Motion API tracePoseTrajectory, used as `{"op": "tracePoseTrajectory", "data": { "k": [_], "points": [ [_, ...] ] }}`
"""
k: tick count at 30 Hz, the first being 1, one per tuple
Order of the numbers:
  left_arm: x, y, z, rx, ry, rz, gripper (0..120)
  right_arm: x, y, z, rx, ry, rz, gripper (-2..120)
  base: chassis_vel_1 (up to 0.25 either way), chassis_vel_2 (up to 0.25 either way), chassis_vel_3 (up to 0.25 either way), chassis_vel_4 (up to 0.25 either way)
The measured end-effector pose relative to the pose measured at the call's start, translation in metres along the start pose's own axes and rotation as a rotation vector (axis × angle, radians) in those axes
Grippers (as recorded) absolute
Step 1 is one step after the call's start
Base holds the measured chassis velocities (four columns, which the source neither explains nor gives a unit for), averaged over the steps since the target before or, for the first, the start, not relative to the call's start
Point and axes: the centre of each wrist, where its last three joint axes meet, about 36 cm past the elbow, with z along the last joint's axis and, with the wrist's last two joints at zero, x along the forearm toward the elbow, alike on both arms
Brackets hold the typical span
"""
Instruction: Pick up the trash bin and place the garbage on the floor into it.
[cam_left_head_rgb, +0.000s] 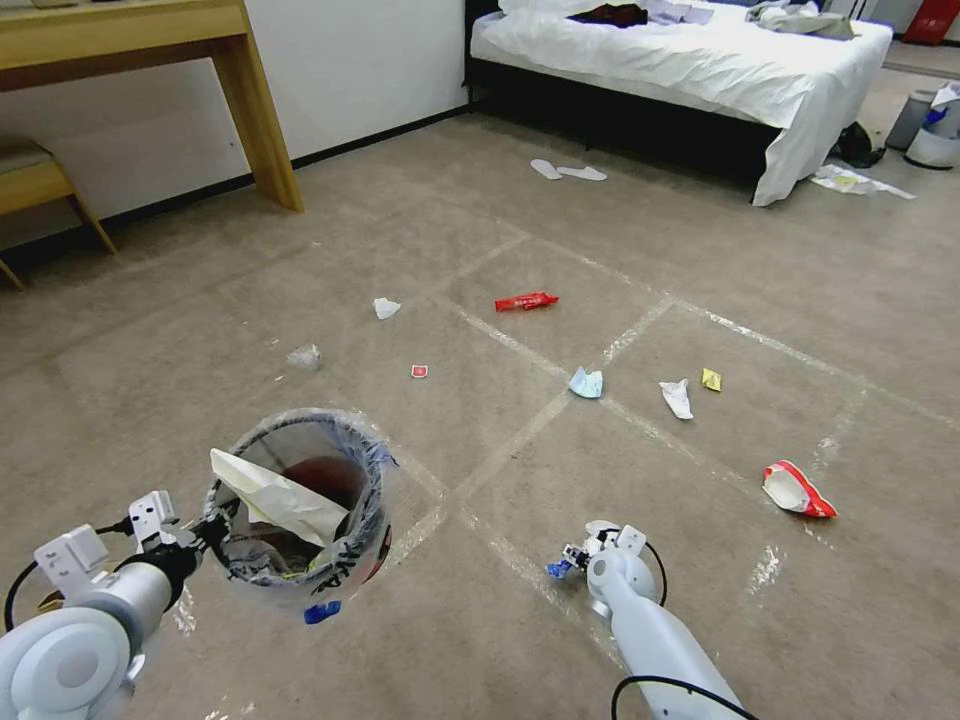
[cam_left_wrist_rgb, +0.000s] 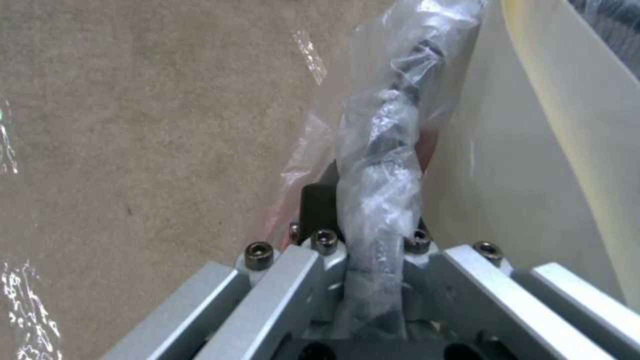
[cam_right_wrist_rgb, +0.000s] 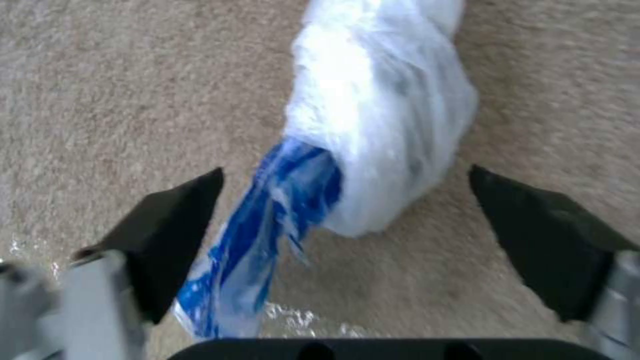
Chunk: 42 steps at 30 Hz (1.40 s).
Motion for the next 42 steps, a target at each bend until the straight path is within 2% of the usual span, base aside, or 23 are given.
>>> {"op": "tracePoseTrajectory", "data": {
  "k": [1,2,4,5,7,10,12,14,15,19,20,22,24,27,29,31,32,35,37,38,40,41,42],
  "points": [
    [0.000,0.000,0.000,0.000,0.000,0.000,1,0.000,0.000,0.000,0.000,0.000,0.000,95,0.000,0.000,0.000,0.000],
    [0.000,0.000,0.000,-0.002,-0.001,0.000,1,-0.003,0.001,0.002,0.008,-0.009,-0.006,84,0.000,0.000,0.000,0.000],
    [0.000,0.000,-0.002,-0.009,-0.004,0.000,1,-0.012,0.003,0.008,0.017,-0.019,-0.018,73,0.000,0.000,0.000,0.000],
    [0.000,0.000,-0.002,-0.009,-0.004,0.000,1,-0.012,0.003,0.008,0.017,-0.019,-0.018,73,0.000,0.000,0.000,0.000],
    [-0.001,0.002,-0.002,-0.008,-0.001,-0.004,1,-0.017,0.001,0.010,0.025,-0.030,-0.017,61,0.000,0.000,0.000,0.000],
    [-0.002,0.004,-0.001,-0.008,0.000,-0.006,1,-0.019,0.000,0.010,0.028,-0.032,-0.015,56,0.000,0.000,0.000,0.000],
    [-0.004,0.005,0.000,-0.008,0.003,-0.008,1,-0.021,-0.003,0.012,0.038,-0.044,-0.014,44,0.000,0.000,0.000,0.000],
    [-0.005,0.005,0.000,-0.008,0.004,-0.009,1,-0.021,-0.004,0.012,0.040,-0.046,-0.014,41,0.000,0.000,0.000,0.000],
    [-0.006,0.005,0.000,-0.008,0.005,-0.011,1,-0.021,-0.006,0.012,0.042,-0.049,-0.013,34,0.000,0.000,0.000,0.000],
    [-0.008,0.006,0.001,-0.007,0.006,-0.011,1,-0.017,-0.009,0.013,0.047,-0.060,-0.021,25,0.000,0.000,0.000,0.000],
    [-0.009,0.006,0.001,-0.008,0.006,-0.012,1,-0.011,-0.011,0.012,0.051,-0.073,-0.032,16,0.000,0.000,0.000,0.000],
    [-0.009,0.007,0.001,-0.007,0.006,-0.013,1,-0.004,-0.012,0.011,0.053,-0.090,-0.048,11,0.000,0.000,0.000,0.000],
    [-0.011,0.007,0.000,-0.006,0.005,-0.013,1,0.012,-0.012,0.006,0.069,-0.142,-0.074,1,0.000,0.000,0.000,0.000],
    [-0.011,0.007,0.000,-0.006,0.005,-0.013,1,0.019,-0.011,0.004,0.078,-0.171,-0.087,0,0.000,0.000,0.000,0.000],
    [-0.012,0.006,0.000,-0.005,0.006,-0.009,1,0.049,-0.005,-0.006,0.109,-0.324,-0.182,0,0.000,0.000,0.000,0.000],
    [-0.012,0.006,0.000,-0.005,0.007,-0.009,1,0.055,-0.003,-0.007,0.111,-0.350,-0.204,0,0.000,0.000,0.000,0.000],
    [-0.012,0.005,0.000,-0.005,0.007,-0.006,1,0.072,0.003,-0.012,0.120,-0.421,-0.280,0,0.000,0.000,0.000,0.000],
    [-0.012,0.005,0.000,-0.004,0.007,-0.004,1,0.087,0.007,-0.017,0.128,-0.479,-0.356,0,0.000,0.000,0.000,0.000],
    [-0.011,0.002,0.000,-0.004,0.006,0.002,1,0.119,0.019,-0.025,0.145,-0.588,-0.507,0,0.000,0.000,0.000,0.000],
    [-0.011,0.002,0.000,-0.004,0.006,0.002,1,0.119,0.019,-0.025,0.145,-0.588,-0.507,0,0.000,0.000,0.000,0.000],
    [-0.009,-0.001,-0.001,0.000,0.007,0.014,1,0.165,0.036,-0.037,0.165,-0.705,-0.704,0,0.000,0.000,0.000,0.000],
    [-0.009,-0.001,-0.001,0.000,0.007,0.014,1,0.165,0.036,-0.037,0.165,-0.705,-0.704,0,0.000,0.000,0.000,0.000],
    [-0.008,-0.003,-0.001,0.001,0.007,0.018,1,0.188,0.044,-0.043,0.178,-0.746,-0.796,0,0.000,0.000,0.000,0.000]
  ]
}}
